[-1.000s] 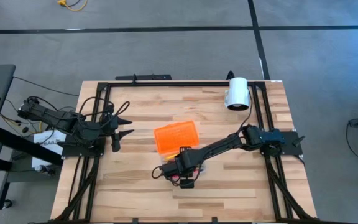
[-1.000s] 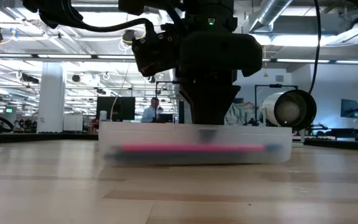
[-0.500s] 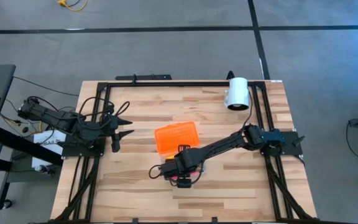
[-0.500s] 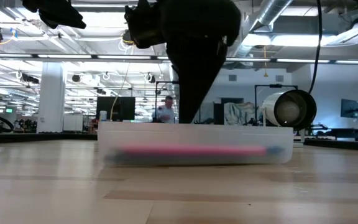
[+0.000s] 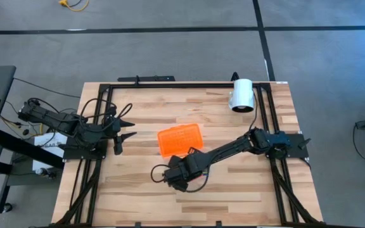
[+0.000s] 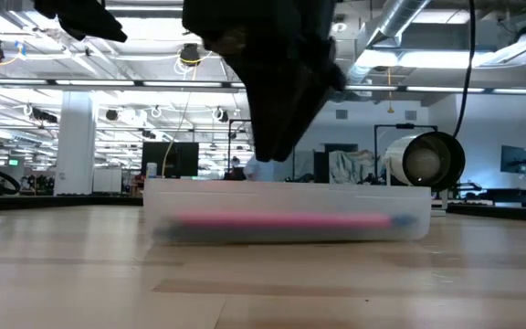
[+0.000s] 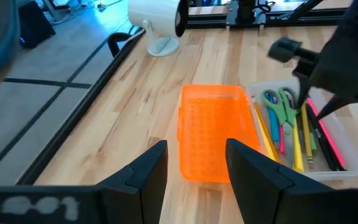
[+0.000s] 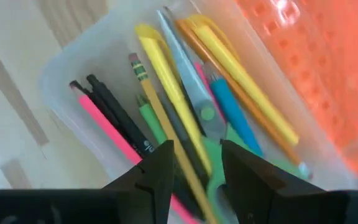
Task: Pick & place school supplies into a supply box
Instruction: Close the supply box
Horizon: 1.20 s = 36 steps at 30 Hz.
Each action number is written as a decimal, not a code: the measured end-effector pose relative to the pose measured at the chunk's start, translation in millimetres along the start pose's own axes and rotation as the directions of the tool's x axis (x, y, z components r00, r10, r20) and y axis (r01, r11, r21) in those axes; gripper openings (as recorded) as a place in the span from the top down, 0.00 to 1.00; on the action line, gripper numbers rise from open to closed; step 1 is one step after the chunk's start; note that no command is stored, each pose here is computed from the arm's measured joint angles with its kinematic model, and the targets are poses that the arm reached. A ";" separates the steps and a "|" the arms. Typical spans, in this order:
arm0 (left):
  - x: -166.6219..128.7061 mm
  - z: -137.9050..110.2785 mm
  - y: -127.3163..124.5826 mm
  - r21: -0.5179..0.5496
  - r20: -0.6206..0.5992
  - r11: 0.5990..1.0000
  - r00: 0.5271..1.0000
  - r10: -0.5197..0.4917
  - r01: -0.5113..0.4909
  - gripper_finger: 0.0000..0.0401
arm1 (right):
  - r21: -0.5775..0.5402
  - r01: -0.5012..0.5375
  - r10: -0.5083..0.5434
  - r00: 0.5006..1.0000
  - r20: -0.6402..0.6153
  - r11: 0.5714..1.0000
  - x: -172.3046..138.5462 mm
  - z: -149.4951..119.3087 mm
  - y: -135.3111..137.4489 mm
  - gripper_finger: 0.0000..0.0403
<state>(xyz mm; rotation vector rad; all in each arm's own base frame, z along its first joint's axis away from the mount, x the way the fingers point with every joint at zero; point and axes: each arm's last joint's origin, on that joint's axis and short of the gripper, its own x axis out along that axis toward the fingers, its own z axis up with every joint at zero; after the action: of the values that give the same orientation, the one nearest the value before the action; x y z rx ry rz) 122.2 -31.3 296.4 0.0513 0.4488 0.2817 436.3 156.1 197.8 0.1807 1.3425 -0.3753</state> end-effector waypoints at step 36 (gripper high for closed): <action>144.6 -2.9 -18.8 0.300 -0.201 0.907 0.949 -0.244 0.297 0.62 | 0.761 0.073 -0.104 0.995 -0.008 0.644 -48.7 -91.4 53.5 0.70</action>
<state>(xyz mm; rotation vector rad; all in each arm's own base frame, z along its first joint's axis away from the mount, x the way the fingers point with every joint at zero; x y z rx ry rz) 250.5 -8.9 230.9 0.2906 0.6522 -0.0680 363.8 244.6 220.0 0.8183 1.0809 -1.0269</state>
